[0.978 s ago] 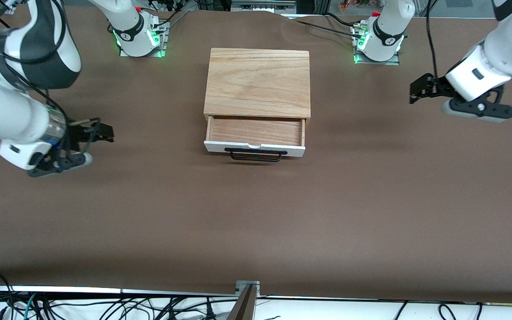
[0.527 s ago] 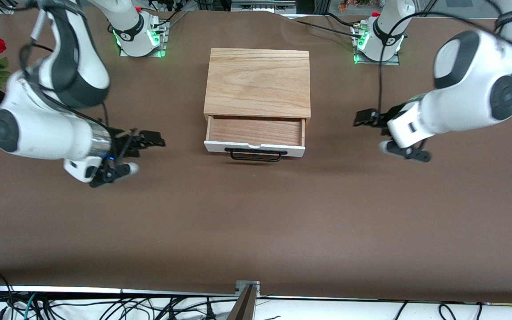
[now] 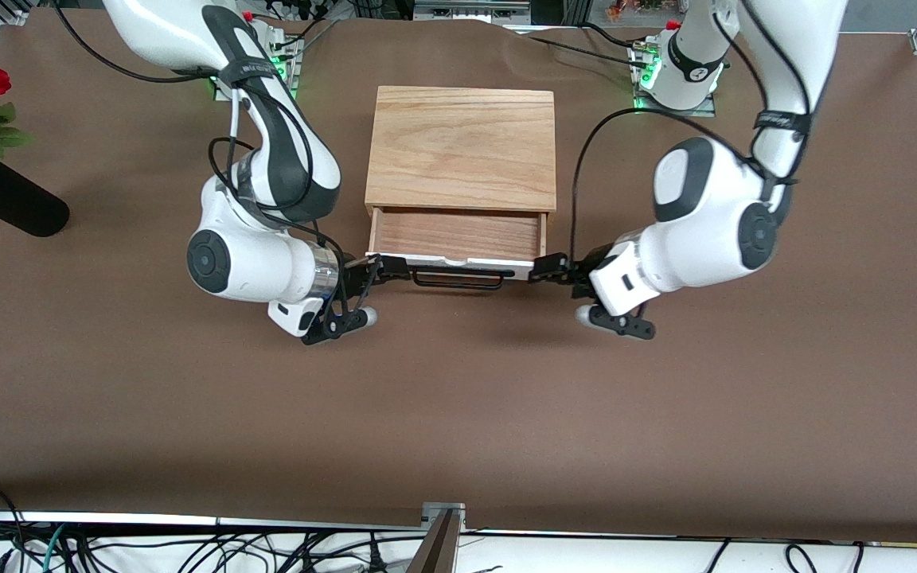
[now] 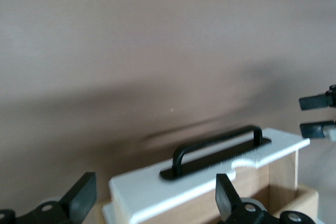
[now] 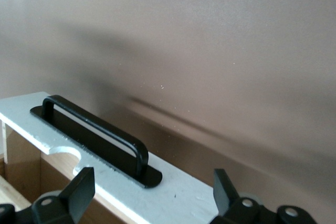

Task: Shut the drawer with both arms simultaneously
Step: 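Push the white drawer front into the box with both grippers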

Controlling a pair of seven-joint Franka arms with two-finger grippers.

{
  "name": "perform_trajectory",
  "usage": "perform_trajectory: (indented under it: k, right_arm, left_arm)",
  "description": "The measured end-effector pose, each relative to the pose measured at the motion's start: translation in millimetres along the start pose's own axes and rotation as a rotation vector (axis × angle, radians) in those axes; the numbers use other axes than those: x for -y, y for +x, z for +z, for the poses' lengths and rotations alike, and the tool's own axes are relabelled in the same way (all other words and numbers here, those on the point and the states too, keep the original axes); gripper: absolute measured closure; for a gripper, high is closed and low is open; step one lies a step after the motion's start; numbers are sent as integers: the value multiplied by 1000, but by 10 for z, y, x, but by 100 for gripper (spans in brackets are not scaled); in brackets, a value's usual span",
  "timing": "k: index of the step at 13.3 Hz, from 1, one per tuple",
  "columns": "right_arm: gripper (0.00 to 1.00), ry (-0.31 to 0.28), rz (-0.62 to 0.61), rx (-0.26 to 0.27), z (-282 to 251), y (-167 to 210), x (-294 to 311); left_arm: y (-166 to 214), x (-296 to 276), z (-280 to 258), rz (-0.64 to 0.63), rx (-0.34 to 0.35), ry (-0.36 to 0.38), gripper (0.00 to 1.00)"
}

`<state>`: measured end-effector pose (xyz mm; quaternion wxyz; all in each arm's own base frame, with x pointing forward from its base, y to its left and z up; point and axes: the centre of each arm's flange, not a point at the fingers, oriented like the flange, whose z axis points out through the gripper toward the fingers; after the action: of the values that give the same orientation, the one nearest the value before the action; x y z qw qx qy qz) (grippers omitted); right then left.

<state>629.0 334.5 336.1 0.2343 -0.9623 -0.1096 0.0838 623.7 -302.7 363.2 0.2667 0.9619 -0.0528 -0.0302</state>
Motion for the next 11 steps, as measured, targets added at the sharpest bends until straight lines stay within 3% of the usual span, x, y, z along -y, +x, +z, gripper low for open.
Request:
perform_trajectory:
  k: [3,11]
  right_arm:
    - [0,-3,12,14,105,7,-73]
    - [0,-12,35,76,411,-128,-167]
  left_arm:
    - [-22,-121,565,-7,-12,-18,0]
    - [-180,-77,910,-14,121,-12,0]
